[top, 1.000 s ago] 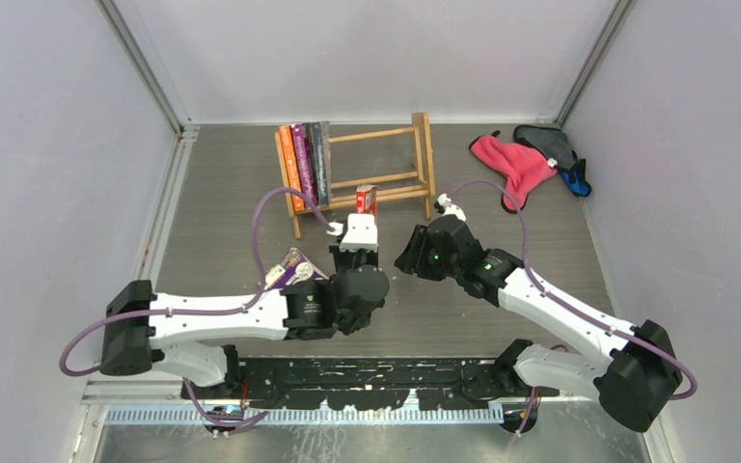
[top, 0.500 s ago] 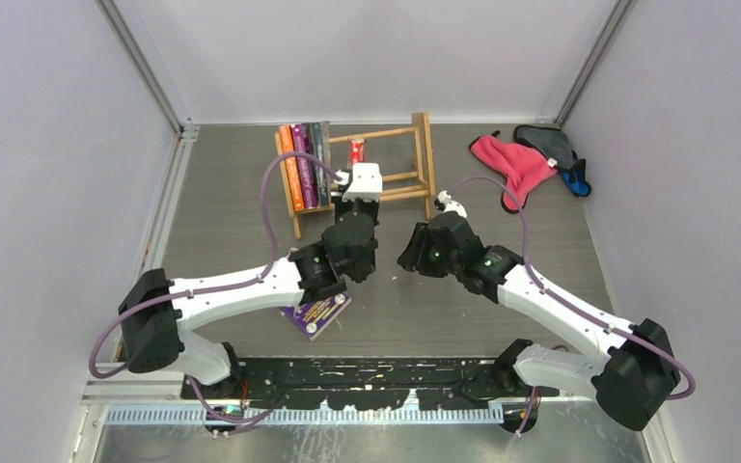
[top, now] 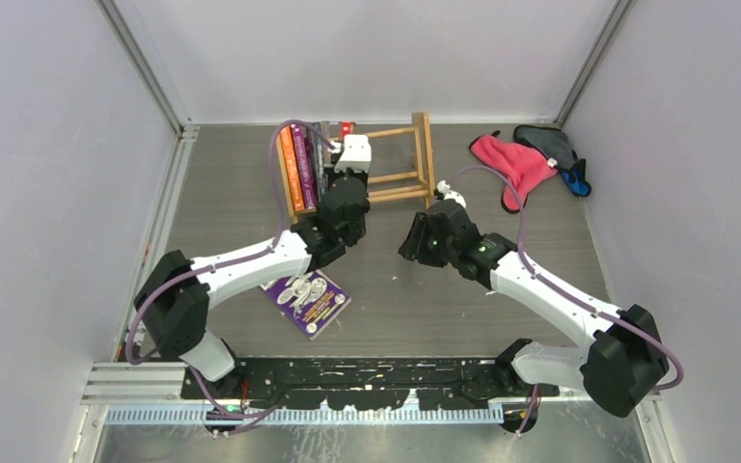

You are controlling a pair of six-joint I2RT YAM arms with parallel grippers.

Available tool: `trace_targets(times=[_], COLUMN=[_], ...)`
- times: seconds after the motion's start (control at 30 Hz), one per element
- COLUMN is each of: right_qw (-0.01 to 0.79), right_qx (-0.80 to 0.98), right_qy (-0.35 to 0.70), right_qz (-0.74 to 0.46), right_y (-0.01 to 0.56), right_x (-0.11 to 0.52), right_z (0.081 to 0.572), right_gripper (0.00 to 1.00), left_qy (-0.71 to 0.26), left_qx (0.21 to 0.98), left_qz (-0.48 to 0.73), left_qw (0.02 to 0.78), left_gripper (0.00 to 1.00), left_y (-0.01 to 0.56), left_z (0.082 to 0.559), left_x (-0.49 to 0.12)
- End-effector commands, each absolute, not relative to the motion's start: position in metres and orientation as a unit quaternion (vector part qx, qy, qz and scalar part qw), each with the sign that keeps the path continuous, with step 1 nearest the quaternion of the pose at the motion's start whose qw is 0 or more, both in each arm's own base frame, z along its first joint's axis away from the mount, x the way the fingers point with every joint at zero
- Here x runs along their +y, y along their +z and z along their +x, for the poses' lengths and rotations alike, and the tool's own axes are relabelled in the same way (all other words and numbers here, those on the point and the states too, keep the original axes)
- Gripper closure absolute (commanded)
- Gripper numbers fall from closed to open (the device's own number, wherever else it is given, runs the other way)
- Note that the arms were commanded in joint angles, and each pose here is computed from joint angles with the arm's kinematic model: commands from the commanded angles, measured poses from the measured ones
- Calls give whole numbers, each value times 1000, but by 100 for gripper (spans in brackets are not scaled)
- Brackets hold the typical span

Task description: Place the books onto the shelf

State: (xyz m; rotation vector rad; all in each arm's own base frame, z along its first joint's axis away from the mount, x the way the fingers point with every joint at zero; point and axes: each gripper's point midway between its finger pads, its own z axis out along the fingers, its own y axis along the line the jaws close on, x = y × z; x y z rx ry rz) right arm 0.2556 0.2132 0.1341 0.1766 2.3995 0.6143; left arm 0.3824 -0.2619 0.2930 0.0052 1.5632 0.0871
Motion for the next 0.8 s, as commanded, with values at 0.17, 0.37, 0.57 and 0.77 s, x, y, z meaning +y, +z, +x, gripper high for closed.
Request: trace_targets(times=[0.17, 0.37, 0.57, 0.77], right_qw=[356, 349, 344, 329], right_qx=[900, 903, 906, 910], right_qy=[246, 244, 239, 245], right_qz=[58, 59, 60, 57], right_y=[158, 152, 147, 139], right_x=[220, 219, 217, 218], right_z=[282, 291, 301, 303], right_gripper=[51, 51, 51, 51], left_qy=[-29, -28, -26, -17], left_qx=[659, 656, 660, 664], left_qz=[-71, -77, -83, -89], left_qw=[748, 750, 746, 742], left_gripper=[100, 100, 100, 100], left_y=[329, 326, 312, 288], left_z=[434, 455, 469, 477], left_x=[-255, -251, -246, -240])
